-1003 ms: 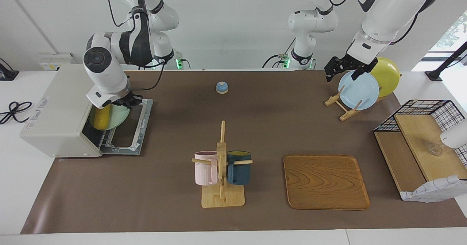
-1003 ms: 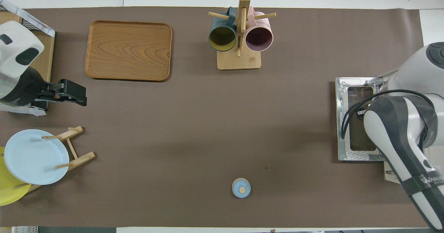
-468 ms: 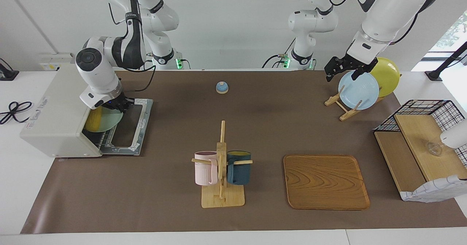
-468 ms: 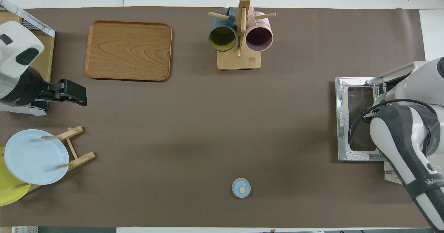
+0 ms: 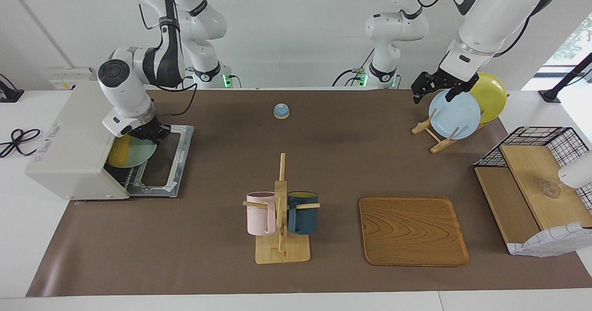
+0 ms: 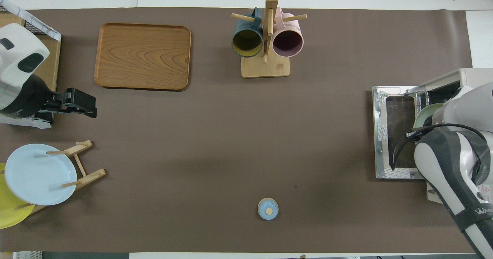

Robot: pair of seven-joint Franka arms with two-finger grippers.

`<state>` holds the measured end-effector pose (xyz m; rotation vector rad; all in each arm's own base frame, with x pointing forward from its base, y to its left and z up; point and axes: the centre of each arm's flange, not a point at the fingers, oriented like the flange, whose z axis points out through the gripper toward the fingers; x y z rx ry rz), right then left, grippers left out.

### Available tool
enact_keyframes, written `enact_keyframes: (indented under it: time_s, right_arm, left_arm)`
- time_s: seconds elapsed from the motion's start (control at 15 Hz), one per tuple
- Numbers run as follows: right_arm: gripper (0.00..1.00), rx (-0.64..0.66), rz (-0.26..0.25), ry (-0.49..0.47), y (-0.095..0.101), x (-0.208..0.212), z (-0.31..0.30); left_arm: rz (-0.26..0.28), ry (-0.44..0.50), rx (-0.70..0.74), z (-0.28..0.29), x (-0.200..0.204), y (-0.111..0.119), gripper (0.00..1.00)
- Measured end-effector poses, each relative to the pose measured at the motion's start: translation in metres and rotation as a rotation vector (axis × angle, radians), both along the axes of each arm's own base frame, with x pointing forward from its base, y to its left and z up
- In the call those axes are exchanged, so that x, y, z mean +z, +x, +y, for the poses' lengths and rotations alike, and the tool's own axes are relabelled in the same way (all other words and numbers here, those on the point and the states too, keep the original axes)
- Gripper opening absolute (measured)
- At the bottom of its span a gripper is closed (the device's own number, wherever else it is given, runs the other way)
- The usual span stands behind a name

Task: Put corn in oven
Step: 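Lower the corn into the oven and open the right gripper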

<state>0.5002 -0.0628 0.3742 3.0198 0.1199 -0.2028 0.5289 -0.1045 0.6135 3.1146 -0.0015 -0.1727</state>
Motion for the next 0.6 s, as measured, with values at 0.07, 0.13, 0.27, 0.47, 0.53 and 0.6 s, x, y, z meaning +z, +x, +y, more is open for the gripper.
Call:
enact_keyframes:
  time_s: [0.07,0.13,0.27,0.47,0.53,0.6]
  right_arm:
    - [0.08,0.002,0.0,0.001,0.0,0.0,0.001]
    - [0.17,0.003,0.002,-0.001,-0.001,-0.001,0.001]
    - [0.25,-0.002,0.003,-0.003,-0.001,0.001,-0.002]
    - [0.36,0.003,0.022,-0.008,0.006,0.02,0.002]
    - [0.36,0.013,0.023,-0.011,0.011,0.031,0.009]
    - [0.36,0.029,0.018,-0.013,0.016,0.041,0.018]
  left_arm:
    - [0.0,0.0,0.0,0.0,0.0,0.0,1.0]
    - [0.0,0.0,0.0,0.0,0.0,0.0,1.0]
    - [0.0,0.0,0.0,0.0,0.0,0.0,1.0]
    - [0.0,0.0,0.0,0.0,0.0,0.0,1.0]
    - [0.0,0.0,0.0,0.0,0.0,0.0,1.0]
    - [0.0,0.0,0.0,0.0,0.0,0.0,1.0]
